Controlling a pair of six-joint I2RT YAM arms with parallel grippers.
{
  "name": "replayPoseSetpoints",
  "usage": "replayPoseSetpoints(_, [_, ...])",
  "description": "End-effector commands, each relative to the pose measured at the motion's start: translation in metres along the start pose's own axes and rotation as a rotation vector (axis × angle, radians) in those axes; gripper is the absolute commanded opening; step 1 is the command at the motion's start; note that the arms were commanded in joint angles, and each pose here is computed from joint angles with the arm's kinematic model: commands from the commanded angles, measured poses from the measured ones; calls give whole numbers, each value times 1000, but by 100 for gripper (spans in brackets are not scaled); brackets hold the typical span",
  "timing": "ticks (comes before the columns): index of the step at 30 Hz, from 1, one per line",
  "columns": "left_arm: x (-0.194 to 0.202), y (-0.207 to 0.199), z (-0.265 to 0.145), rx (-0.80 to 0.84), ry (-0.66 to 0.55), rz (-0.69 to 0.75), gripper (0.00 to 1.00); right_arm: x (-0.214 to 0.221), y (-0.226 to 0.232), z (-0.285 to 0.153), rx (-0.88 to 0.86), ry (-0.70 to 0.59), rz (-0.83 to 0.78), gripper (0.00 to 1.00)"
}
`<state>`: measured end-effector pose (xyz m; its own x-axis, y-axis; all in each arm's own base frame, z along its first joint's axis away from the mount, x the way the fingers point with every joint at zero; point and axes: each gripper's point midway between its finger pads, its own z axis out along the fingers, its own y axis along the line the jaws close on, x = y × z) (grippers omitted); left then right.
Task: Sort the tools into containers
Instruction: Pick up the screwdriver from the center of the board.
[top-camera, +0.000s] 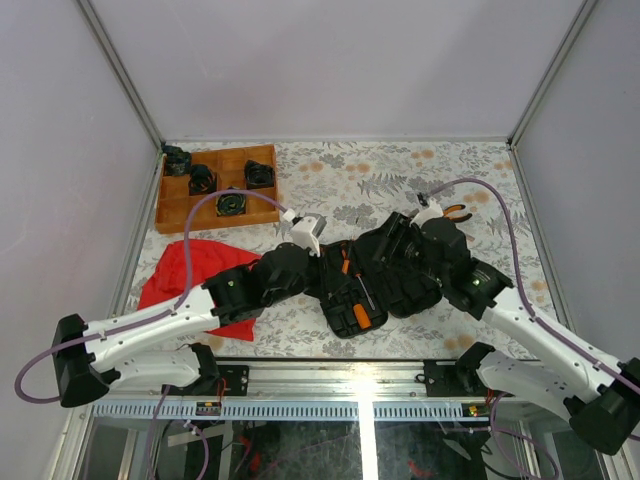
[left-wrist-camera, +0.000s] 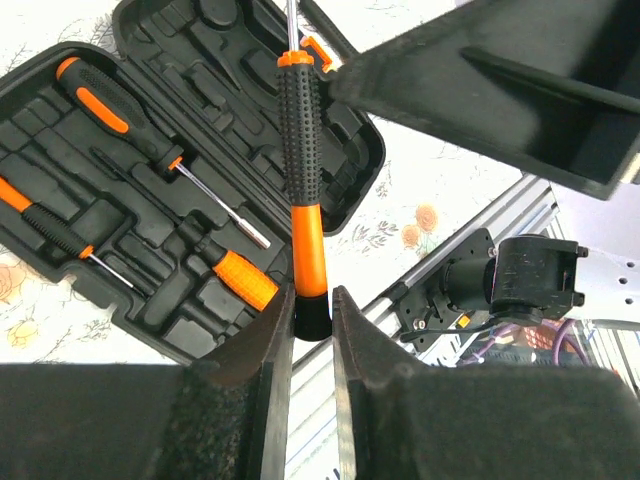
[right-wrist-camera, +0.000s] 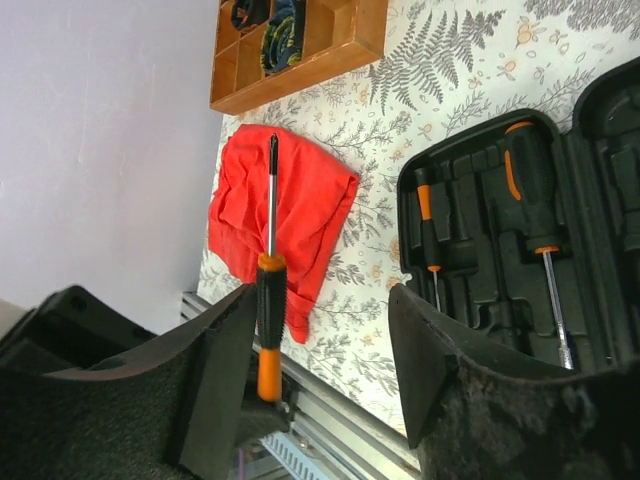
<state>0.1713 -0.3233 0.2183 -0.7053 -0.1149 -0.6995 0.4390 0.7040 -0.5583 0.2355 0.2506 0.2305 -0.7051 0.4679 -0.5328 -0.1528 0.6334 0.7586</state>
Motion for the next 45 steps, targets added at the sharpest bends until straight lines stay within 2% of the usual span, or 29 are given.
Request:
replayPoseSetpoints(1, [-1, 10, -10, -21, -25, 19, 0, -8, 3, -17, -31, -43, -154, 63])
replayPoseSetpoints(6, [7, 11, -22, -2, 10, 31, 0, -18, -5, -30, -37, -99, -402, 68])
replayPoseSetpoints(10, [18, 17, -35, 16, 36, 34, 0, -31, -19, -27, -5, -195, -523, 72])
replayPoseSetpoints(19, [23, 32, -65, 14, 25, 59, 0, -40, -15, -21, -107, -352, -694, 68])
replayPoseSetpoints(23, [25, 35, -69, 9, 37, 86, 0, -36, -3, -24, -209, -398, -834, 67])
replayPoseSetpoints(27, [26, 34, -68, 9, 56, 120, 0, -24, 13, -21, -326, -373, -993, 67])
replayPoseSetpoints(32, [32, 24, -66, 57, 108, 158, 0, 1, 29, -16, -454, -223, -1132, 65])
replayPoseSetpoints(36, [39, 20, -68, 112, 125, 190, 0, 18, 43, -23, -517, -209, -1236, 64])
replayPoseSetpoints(41, [55, 20, -68, 153, 182, 208, 0, 46, 45, -25, -484, -166, -1296, 64])
replayPoseSetpoints(45, [70, 32, -64, 128, 226, 226, 0, 48, 55, -34, -466, -178, -1293, 64])
